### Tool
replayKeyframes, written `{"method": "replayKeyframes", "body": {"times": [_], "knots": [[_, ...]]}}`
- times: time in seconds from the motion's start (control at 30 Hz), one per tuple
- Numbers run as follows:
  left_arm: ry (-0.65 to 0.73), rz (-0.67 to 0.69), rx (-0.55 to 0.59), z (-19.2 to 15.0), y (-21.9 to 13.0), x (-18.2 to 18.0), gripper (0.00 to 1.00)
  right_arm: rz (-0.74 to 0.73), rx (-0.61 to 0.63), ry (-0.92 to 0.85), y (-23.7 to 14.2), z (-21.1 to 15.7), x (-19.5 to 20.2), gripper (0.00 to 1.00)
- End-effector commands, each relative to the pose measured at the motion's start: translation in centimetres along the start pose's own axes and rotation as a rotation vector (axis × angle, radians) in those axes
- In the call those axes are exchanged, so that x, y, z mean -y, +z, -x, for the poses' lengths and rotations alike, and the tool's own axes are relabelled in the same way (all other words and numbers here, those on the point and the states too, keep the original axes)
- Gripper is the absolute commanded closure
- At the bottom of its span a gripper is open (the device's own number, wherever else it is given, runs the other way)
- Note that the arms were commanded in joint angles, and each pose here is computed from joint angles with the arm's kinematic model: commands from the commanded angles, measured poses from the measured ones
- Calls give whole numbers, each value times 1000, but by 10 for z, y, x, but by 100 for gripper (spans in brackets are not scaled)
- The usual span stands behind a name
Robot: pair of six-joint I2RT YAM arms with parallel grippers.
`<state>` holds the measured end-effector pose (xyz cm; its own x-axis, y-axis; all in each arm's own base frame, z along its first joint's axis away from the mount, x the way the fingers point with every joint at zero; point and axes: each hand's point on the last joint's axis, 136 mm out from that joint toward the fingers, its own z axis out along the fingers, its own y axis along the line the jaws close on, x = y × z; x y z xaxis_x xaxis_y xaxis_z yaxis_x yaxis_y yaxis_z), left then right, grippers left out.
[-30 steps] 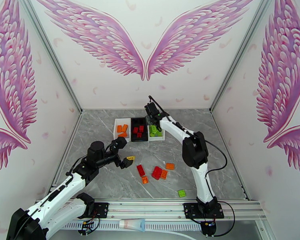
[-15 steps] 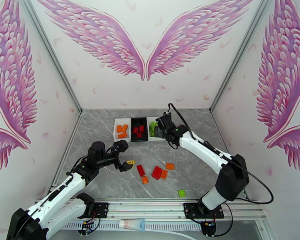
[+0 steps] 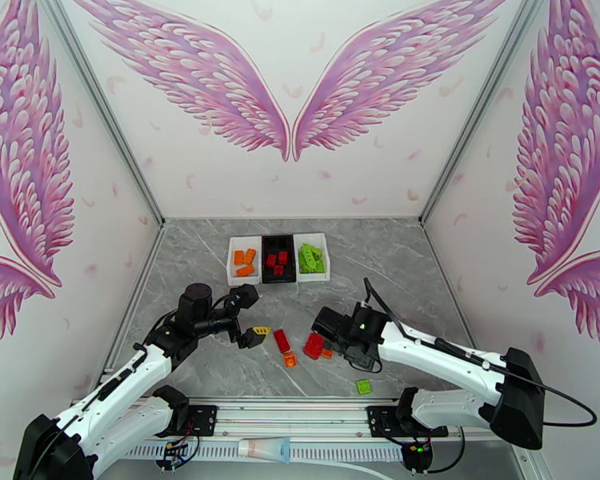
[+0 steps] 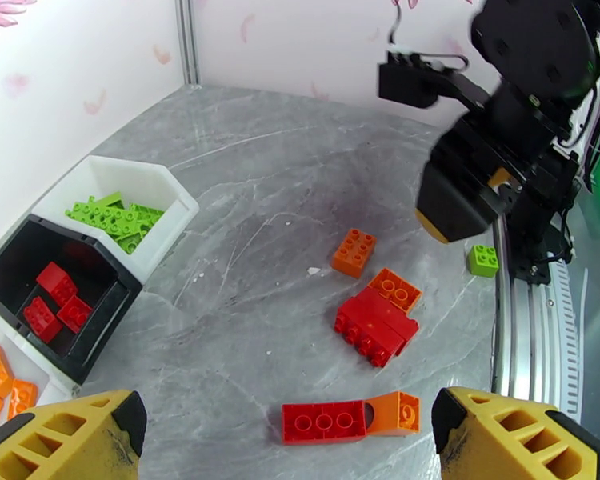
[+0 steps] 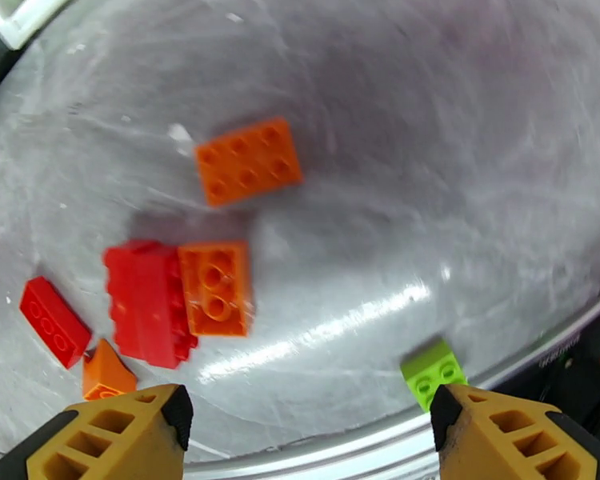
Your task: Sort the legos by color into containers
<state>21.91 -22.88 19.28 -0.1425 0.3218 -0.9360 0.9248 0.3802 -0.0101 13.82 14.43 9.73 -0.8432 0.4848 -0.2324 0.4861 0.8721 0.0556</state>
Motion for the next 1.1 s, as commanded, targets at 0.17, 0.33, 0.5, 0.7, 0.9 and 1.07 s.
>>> {"method": "replayKeyframes", "body": {"times": [0.17,0.33,0.5,0.7,0.9,1.07], "knots": [[13,-5,22,8,2,-3,1,-1,-135,278,27,-36,20,19],[14,11,24,6,2,-5,1,-20,-172,354,44,-47,30,20],[12,7,17,3,2,-4,1,-73,-176,352,53,-52,42,20],[14,11,7,-2,2,-4,1,-83,-158,345,59,-50,47,24],[11,14,6,-4,3,-5,1,-82,-127,354,62,-44,50,33],[16,10,3,-4,4,-7,1,-79,-113,367,64,-39,50,43]]}}
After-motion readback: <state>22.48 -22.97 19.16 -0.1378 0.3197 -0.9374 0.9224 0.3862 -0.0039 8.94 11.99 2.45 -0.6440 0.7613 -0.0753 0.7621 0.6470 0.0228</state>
